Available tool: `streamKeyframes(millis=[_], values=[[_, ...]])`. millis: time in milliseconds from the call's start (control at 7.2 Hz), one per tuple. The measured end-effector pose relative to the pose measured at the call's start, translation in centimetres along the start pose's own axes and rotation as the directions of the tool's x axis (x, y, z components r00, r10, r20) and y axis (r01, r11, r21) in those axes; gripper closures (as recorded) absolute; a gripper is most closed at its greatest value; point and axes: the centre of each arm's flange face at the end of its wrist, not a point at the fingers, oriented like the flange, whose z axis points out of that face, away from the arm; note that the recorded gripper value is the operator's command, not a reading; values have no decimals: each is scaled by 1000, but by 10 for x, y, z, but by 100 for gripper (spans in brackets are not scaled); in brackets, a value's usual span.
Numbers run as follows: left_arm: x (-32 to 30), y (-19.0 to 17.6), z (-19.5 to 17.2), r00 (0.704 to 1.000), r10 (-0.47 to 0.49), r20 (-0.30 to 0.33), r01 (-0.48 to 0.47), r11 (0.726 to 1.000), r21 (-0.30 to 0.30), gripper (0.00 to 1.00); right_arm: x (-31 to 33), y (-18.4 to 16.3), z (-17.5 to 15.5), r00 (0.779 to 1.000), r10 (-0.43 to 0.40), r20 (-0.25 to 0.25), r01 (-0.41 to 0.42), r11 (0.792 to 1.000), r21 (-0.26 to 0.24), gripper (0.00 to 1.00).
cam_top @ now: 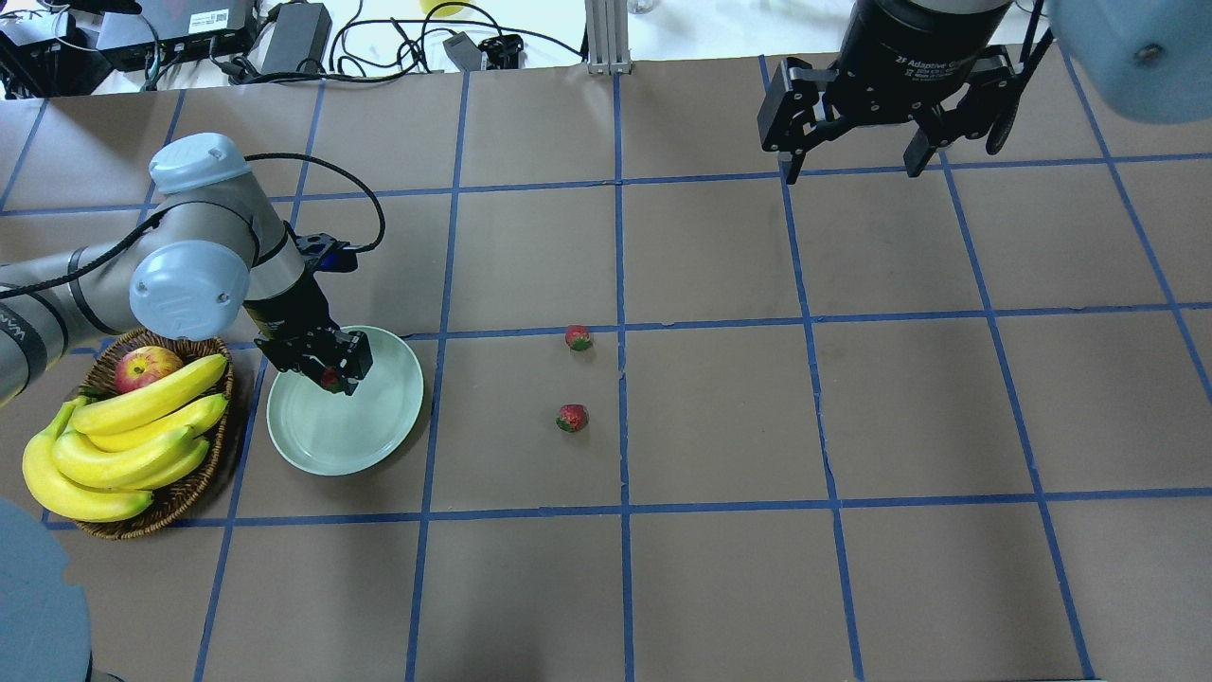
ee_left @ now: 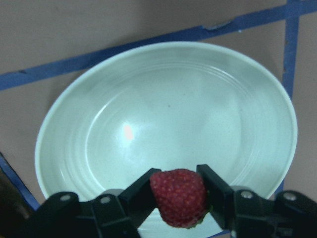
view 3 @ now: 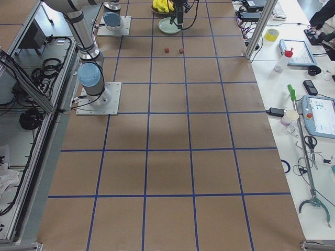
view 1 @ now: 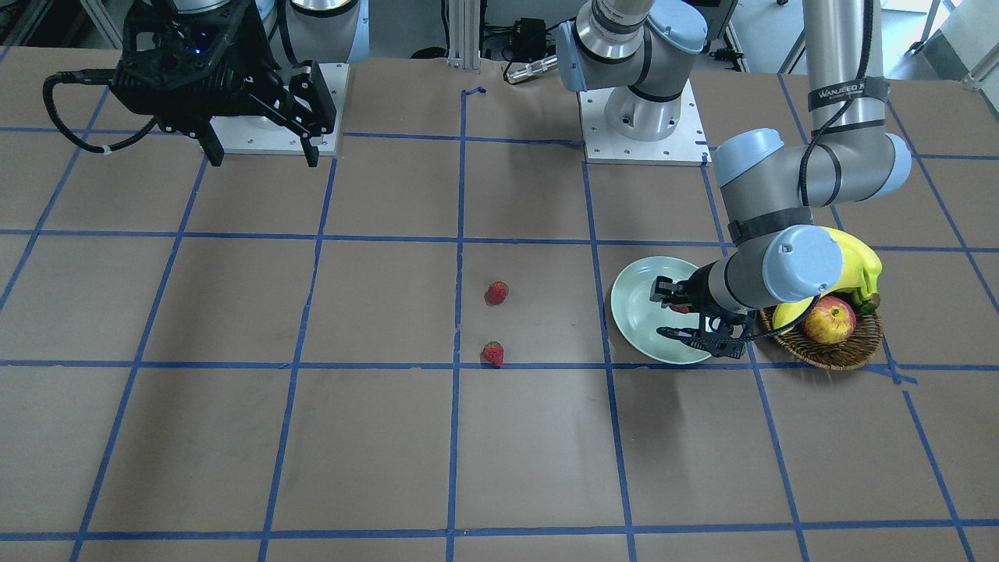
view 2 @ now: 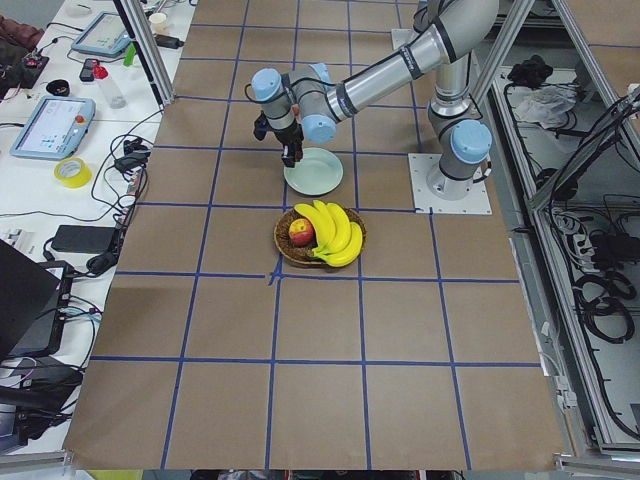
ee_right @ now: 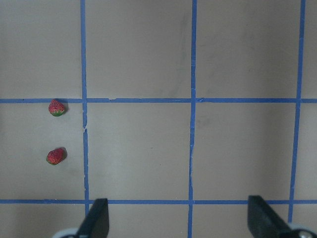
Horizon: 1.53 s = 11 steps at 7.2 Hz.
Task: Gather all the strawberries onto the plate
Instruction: 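Carry the strawberry with the left gripper onto the plate and release, then lift the left gripper from the plate toward the remaining strawberries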
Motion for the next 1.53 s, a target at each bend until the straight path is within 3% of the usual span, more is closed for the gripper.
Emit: streamKeyframes(millis=[556, 834, 1251, 1529], values=[[1, -4, -21, 1000, -2, 29, 1, 999, 34, 0, 0, 0, 0, 1000, 0, 0, 0, 1000, -1, 0], [30, -14, -45, 999, -26, 40, 22, 996, 89, 0, 0, 0, 0, 1000, -1, 0, 1, 1000, -1, 0], [131, -42, -67, 991, -106, -86, 123, 965, 232, 0, 0, 0, 0, 1000, -1, 0, 1, 1000, -1, 0], [179, -56, -61, 969, -134, -206, 190, 940, 283, 0, 0, 0, 0, 1000, -1, 0, 1, 1000, 0, 0]])
